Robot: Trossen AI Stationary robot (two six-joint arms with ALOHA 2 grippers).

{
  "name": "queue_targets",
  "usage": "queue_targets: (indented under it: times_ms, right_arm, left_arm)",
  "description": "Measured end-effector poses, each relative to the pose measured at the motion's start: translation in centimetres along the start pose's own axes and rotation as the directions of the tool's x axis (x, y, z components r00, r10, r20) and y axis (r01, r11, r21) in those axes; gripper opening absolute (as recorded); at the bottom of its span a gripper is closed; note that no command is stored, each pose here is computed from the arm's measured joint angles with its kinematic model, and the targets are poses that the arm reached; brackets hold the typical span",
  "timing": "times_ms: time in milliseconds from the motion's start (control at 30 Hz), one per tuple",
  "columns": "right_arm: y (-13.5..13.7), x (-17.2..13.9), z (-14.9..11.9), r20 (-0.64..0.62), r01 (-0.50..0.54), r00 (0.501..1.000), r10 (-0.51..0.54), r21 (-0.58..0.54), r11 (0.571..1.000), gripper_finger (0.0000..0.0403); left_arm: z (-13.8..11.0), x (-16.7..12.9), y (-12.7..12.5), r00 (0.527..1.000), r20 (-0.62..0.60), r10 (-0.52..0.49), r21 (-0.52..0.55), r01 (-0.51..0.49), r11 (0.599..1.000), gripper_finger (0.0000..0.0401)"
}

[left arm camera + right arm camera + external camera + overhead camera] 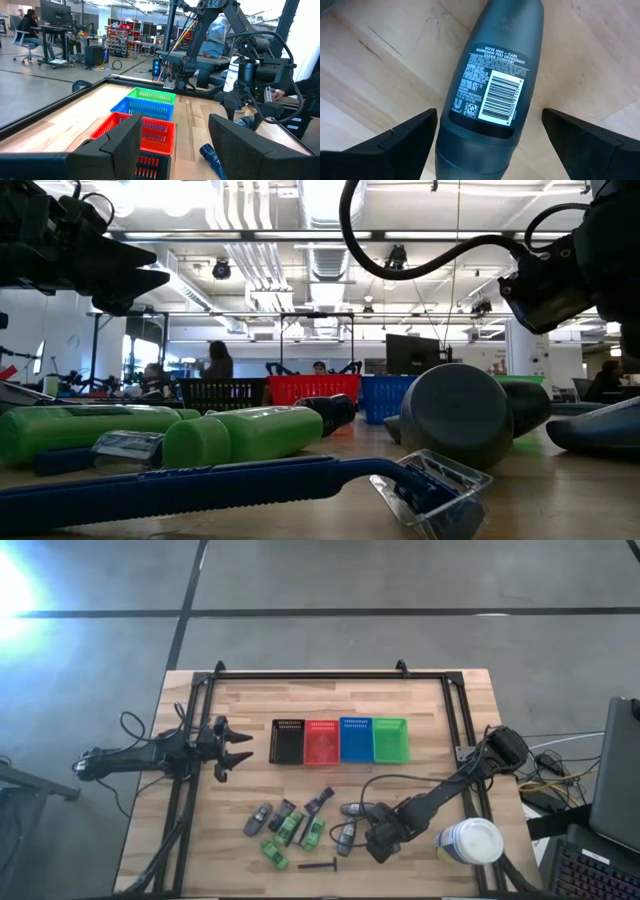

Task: Pick & Place Travel size toiletries
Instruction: Put the black deodorant into the green basket

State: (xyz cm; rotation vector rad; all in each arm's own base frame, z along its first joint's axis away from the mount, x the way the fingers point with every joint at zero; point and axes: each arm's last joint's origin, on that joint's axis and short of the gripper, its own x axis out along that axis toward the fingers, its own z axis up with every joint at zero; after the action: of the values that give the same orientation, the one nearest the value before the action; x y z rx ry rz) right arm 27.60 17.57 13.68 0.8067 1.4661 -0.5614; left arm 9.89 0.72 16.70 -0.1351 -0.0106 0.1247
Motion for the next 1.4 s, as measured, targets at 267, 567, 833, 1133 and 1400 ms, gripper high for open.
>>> queue_targets:
  times_ms: [267,567,833,1133,1400]
  right_arm:
    - [-0.3,0.0,0.2,0.063,0.035,0.997,-0.039,0.074,0.997,0.0363]
    - [-1.0,0.2,0.1,0.067,0.092,0.993,-0.095,0.053,0.994,0.0363]
    - [-1.3,0.3,0.1,0.059,0.123,0.991,-0.12,-0.056,0.991,0.0363]
    - [-1.0,0.1,0.1,0.055,0.104,0.994,-0.098,-0.115,0.988,0.0363]
    - [-1.0,0.0,0.1,0.054,0.109,0.993,-0.104,-0.088,0.99,0.0363]
  left_arm:
    - [0.0,0.0,0.0,1.0,0.0,0.0,0.0,0.0,1.0,0.0234]
    - [0.0,0.0,0.0,1.0,0.0,0.003,0.0,-0.003,1.0,0.0234]
    - [0.0,0.0,0.0,1.0,0.0,0.003,0.0,-0.003,1.0,0.0234]
    - [0.0,0.0,0.0,1.0,0.0,0.003,0.0,-0.003,1.0,0.0234]
    - [0.0,0.0,0.0,1.0,0.0,0.002,0.0,-0.002,1.0,0.0234]
